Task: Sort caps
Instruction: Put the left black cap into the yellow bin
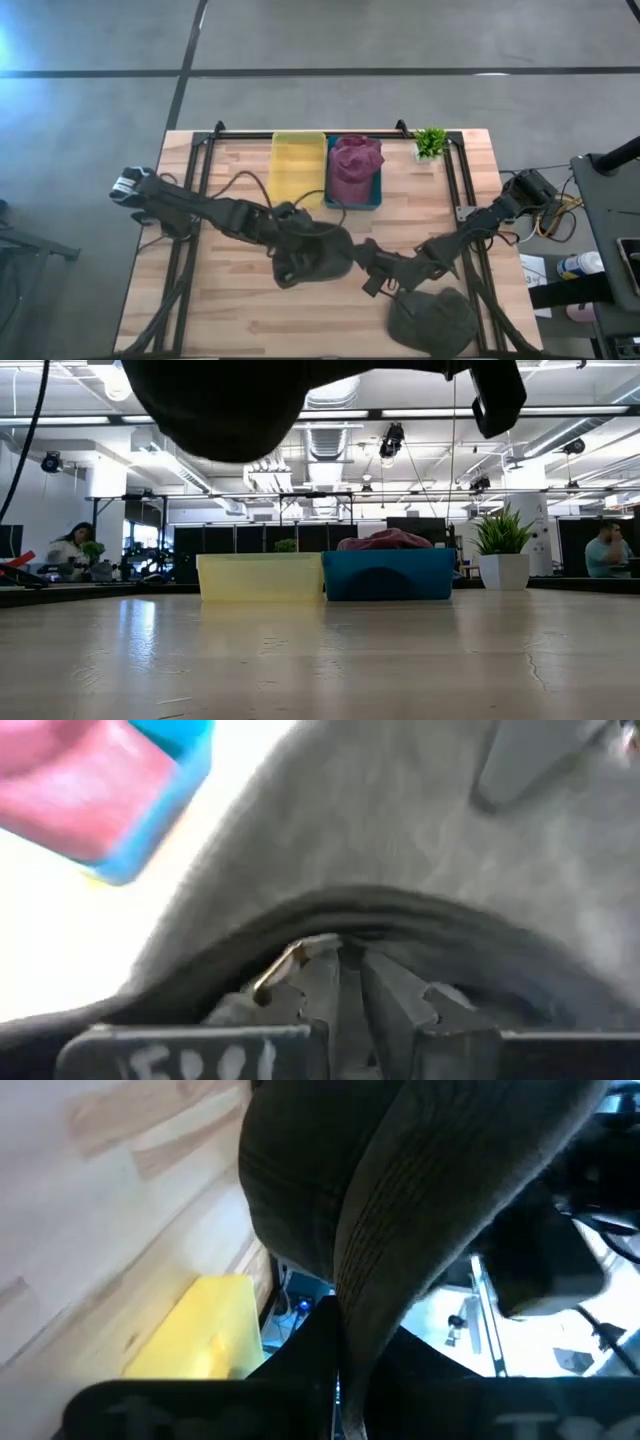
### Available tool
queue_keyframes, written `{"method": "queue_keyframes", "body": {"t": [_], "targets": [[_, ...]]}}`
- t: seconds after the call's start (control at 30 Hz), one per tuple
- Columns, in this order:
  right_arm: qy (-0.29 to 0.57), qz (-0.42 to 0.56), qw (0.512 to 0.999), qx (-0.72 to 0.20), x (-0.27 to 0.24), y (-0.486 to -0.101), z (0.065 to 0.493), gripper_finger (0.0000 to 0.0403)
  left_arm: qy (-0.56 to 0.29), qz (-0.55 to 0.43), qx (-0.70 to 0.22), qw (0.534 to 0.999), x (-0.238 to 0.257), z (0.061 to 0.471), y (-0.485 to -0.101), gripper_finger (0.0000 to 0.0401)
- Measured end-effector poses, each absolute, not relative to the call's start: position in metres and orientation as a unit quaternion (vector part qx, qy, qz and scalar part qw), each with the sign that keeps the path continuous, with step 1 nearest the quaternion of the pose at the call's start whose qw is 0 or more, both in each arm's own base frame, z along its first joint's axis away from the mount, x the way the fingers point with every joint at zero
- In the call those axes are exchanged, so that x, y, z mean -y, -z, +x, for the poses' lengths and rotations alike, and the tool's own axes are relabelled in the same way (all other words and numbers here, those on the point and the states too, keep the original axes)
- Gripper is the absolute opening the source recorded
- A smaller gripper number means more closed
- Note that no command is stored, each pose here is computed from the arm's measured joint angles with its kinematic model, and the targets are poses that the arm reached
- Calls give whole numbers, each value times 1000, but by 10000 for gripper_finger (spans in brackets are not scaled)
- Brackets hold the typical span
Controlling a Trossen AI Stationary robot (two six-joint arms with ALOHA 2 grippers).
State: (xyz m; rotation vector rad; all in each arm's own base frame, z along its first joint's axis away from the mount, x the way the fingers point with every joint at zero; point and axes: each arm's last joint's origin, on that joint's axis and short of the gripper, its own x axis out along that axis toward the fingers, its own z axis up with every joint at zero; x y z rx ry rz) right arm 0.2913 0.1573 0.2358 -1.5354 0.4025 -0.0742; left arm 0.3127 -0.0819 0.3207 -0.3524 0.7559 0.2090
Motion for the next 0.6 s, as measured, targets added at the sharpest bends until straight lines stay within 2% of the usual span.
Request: {"method": "queue_keyframes", "body": {"t": [0.33,0.5,0.6], "targets": [[37,-699,691,-178,-150,-238,296,18,-146,-162,-328,919,64,262,-363,44],[19,-698,697,-164,-148,-238,299,18,-142,-167,-314,924,64,267,-363,44],[16,-697,698,-164,-146,-238,300,18,-124,-158,-354,913,69,280,-346,44]]}}
